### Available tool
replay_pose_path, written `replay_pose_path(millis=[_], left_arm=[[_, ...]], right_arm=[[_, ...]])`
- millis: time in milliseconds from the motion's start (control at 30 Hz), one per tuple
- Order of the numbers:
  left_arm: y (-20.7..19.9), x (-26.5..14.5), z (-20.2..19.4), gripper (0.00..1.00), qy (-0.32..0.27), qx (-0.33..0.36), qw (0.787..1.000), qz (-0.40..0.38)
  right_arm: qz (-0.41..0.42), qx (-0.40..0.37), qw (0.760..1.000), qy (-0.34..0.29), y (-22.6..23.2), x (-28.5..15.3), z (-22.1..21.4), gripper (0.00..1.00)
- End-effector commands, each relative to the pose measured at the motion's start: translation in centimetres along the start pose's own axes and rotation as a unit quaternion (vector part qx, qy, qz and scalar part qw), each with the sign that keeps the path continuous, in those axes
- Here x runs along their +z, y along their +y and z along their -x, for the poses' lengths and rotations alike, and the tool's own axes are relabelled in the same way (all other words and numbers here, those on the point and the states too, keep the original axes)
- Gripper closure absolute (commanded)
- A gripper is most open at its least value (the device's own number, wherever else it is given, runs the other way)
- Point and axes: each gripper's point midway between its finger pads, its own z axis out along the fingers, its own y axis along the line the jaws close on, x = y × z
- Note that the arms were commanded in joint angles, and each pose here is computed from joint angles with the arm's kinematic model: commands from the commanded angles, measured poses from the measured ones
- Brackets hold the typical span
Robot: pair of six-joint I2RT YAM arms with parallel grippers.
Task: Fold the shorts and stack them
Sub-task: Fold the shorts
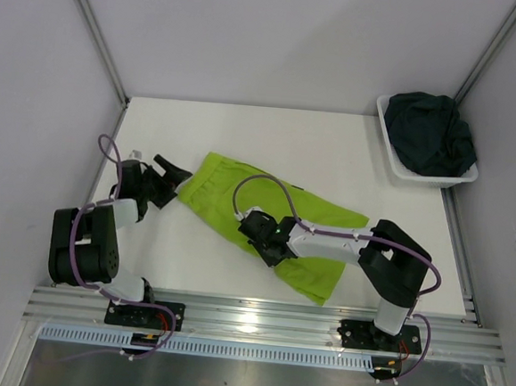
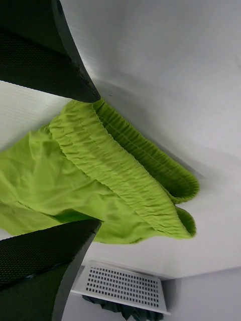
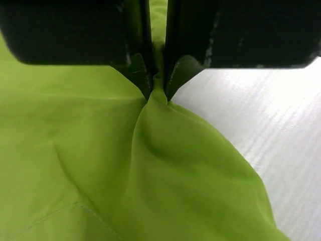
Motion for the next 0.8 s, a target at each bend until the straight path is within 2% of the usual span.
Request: replay_pose_path(millis=[0,367,767], left_arm=[[-1.4,-0.1,-0.9,0.01,-0.002,0.009,1.000,-0.028],[0.3,-3.0,-1.7,0.01,-0.048,-0.002,0.999,0.024],[1.3,-4.1,-4.2,0.01,-0.037,-0.077,0.996,0.011]], right_arm=[[-0.043,0.007,0.998,0.052,-1.8,0.1,-3.3,0.87],[-0.038,0.013,0.999,0.030,-1.8,0.4,-1.2,0.86],[-0.029,0.010,0.999,0.020,-1.5,0.1,0.0,0.85]])
